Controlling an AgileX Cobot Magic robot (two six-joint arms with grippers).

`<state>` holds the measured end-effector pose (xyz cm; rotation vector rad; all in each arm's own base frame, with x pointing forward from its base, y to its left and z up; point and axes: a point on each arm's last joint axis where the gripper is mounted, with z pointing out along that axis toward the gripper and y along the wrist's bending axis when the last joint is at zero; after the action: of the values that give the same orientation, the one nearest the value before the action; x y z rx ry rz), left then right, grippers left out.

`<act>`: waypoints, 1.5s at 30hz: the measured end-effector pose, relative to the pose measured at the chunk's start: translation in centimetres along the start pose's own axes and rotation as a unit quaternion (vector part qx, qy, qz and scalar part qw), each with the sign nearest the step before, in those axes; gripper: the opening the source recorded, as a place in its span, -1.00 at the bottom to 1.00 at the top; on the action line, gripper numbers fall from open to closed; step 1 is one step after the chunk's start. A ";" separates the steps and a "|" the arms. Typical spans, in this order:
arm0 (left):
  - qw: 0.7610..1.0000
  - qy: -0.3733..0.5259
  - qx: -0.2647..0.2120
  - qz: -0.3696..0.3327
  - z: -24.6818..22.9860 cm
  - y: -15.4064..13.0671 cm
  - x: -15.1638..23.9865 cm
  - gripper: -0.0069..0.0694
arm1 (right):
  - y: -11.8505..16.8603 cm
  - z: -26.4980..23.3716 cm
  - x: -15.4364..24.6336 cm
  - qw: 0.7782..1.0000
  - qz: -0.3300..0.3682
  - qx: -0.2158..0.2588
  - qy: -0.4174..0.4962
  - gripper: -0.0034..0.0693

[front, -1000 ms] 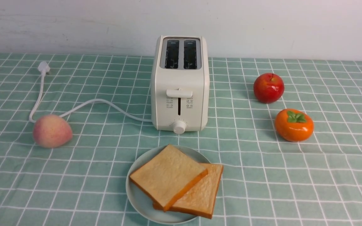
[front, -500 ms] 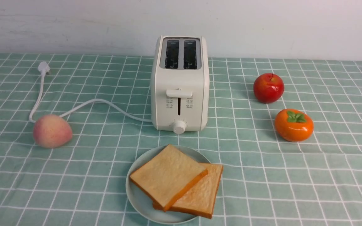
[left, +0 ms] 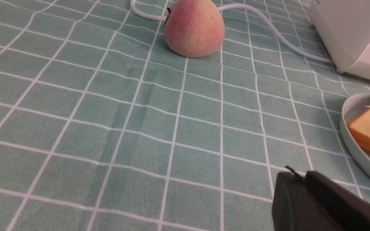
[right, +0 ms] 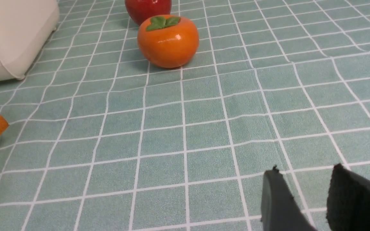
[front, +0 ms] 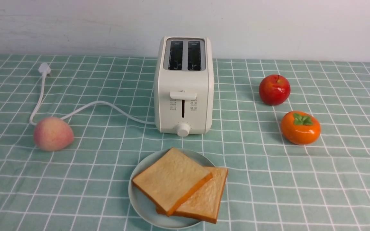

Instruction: Take toasted bread from bread machine on blue coffee table place on plate.

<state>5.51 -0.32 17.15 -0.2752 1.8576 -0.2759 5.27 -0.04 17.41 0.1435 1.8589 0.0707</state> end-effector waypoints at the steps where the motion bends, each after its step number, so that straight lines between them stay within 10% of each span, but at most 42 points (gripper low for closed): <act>1: 1.000 0.001 0.000 0.000 0.0 0.0 0.0 -0.72 | 0.0 0.0 0.0 1.000 0.000 0.000 0.000 -0.25; 45: 1.000 0.004 -0.001 0.000 0.0 0.0 0.1 -0.63 | 0.0 0.0 0.0 1.000 -0.002 0.001 0.002 -0.25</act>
<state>5.50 -0.32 17.08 -0.2771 1.8660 -0.2755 5.25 -0.05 17.41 0.1409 1.8631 0.0668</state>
